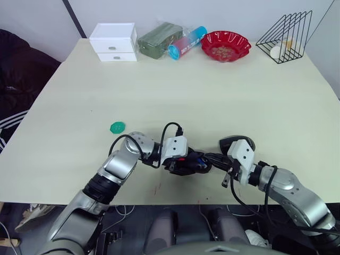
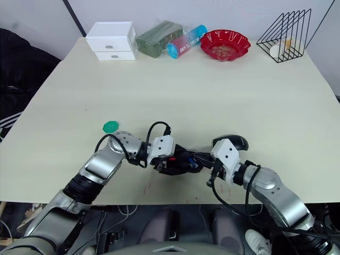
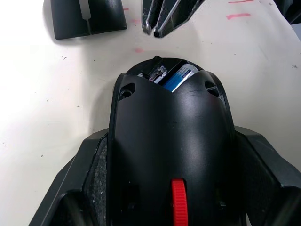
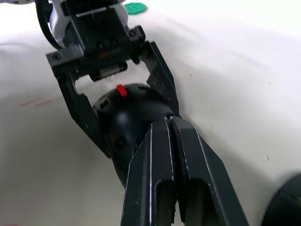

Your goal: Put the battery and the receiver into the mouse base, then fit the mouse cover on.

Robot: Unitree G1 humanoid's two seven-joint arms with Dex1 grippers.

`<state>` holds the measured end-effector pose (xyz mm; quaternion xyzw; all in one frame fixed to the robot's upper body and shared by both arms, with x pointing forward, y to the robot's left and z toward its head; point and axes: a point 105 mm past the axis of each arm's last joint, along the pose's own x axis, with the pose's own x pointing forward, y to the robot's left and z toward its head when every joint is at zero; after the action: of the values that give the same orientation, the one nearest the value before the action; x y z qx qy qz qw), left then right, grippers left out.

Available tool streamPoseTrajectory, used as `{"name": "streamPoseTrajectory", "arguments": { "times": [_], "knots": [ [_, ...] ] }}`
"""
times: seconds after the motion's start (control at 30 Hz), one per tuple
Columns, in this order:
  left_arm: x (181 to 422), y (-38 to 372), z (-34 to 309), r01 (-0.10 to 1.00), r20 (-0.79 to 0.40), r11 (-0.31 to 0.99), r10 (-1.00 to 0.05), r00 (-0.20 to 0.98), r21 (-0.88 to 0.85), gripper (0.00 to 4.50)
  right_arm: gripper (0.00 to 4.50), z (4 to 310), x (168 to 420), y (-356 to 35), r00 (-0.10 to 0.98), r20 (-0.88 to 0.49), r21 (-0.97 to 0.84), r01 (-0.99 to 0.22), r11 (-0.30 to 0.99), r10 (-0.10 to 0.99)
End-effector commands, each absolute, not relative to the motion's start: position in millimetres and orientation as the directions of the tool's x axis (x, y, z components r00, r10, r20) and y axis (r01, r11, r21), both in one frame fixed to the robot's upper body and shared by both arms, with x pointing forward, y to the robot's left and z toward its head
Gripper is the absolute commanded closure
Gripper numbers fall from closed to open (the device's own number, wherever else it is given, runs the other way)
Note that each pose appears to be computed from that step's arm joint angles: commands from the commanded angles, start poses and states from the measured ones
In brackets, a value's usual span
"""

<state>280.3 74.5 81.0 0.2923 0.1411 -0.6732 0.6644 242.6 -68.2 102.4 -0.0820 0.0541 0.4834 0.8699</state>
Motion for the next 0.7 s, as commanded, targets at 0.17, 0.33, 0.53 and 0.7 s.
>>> {"name": "streamPoseTrajectory", "arguments": {
  "times": [0.17,0.33,0.53,0.7],
  "knots": [
    [279.0,85.9,67.0,0.986,-0.636,-0.056,-0.770,0.057,0.157,1.56,4.40,102.8,243.8,-62.7,0.534,-0.159,-0.118,-0.845,0.521,0.830],
    [278.5,85.4,67.0,0.986,-0.635,-0.059,-0.771,0.054,0.156,1.56,4.40,98.8,244.2,-61.1,0.545,-0.164,-0.111,-0.838,0.534,0.822],
    [278.8,85.4,66.1,0.986,-0.636,-0.057,-0.770,0.056,0.156,1.56,4.40,90.0,244.2,-62.4,0.558,-0.193,-0.090,-0.829,0.552,0.807],
    [279.0,85.7,66.4,0.986,-0.635,-0.056,-0.770,0.058,0.158,1.56,4.40,81.3,244.6,-65.0,0.564,-0.235,-0.069,-0.822,0.565,0.792]
  ]
}}
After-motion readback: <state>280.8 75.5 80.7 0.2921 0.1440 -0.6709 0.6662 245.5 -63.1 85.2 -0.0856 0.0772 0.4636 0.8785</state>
